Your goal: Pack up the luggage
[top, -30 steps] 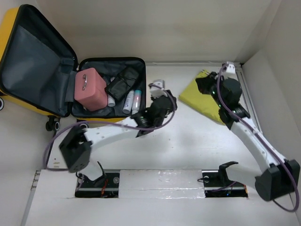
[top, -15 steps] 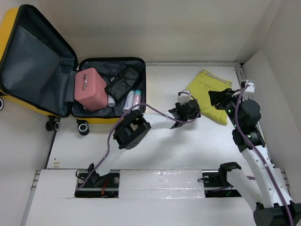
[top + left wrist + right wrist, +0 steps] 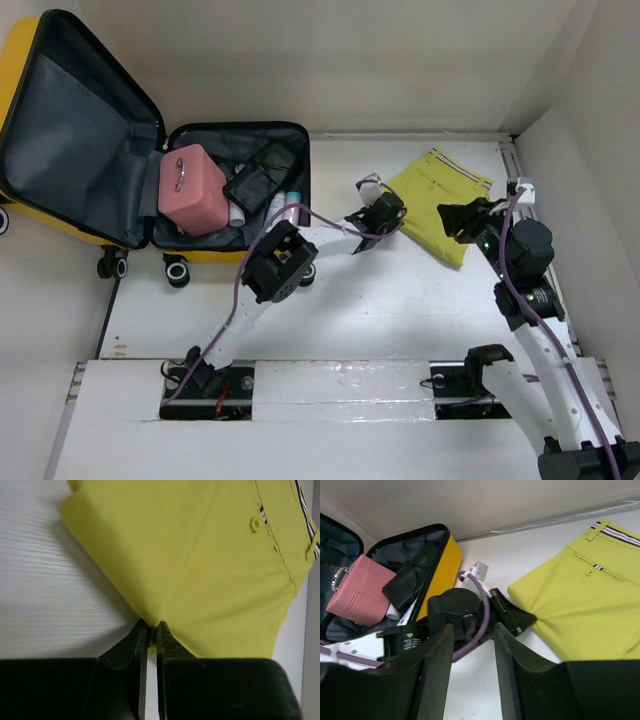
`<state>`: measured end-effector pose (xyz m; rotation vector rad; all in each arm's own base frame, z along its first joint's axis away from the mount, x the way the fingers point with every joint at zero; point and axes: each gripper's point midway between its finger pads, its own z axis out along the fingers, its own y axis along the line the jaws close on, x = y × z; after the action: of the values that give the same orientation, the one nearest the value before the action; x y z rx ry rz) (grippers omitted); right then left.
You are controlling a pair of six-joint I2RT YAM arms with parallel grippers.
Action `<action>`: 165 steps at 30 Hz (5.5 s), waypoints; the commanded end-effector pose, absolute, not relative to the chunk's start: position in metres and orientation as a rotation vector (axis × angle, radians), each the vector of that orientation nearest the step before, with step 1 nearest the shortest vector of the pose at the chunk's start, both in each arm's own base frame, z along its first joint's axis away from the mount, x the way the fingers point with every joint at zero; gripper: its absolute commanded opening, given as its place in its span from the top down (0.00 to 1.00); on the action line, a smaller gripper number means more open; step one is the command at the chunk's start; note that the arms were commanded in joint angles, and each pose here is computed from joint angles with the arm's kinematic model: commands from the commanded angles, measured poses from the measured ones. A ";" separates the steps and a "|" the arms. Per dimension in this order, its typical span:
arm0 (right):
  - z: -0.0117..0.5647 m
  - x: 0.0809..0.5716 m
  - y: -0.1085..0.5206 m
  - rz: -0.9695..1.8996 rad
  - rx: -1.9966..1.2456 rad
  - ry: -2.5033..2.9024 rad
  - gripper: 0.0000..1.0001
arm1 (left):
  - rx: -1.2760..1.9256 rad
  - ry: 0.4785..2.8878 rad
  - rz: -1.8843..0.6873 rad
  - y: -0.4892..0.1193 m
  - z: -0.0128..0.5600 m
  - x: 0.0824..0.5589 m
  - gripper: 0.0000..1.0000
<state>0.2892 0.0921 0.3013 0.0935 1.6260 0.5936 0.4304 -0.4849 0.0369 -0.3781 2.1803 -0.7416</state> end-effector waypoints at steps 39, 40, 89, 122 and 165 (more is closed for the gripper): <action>0.328 0.272 0.120 0.688 -0.019 1.555 0.57 | -0.502 2.164 -0.727 -0.414 0.045 0.440 1.00; 0.328 0.272 0.120 0.688 -0.019 1.555 0.57 | -0.459 2.146 -0.727 -0.412 0.052 0.440 1.00; 0.287 0.288 0.143 0.764 -0.091 1.633 0.53 | -0.109 2.176 -0.703 -0.109 0.169 0.493 0.31; 0.279 0.295 0.148 0.754 -0.079 1.653 0.52 | -0.108 1.832 -0.900 -0.116 0.284 0.500 1.00; 0.285 0.267 0.192 0.901 -0.300 1.641 1.00 | -1.021 1.384 0.265 0.122 0.394 0.288 0.29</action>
<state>0.2760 0.1730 0.2647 -0.1896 1.7181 0.8395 0.3436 0.0847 0.3854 -0.8331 1.5391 0.0705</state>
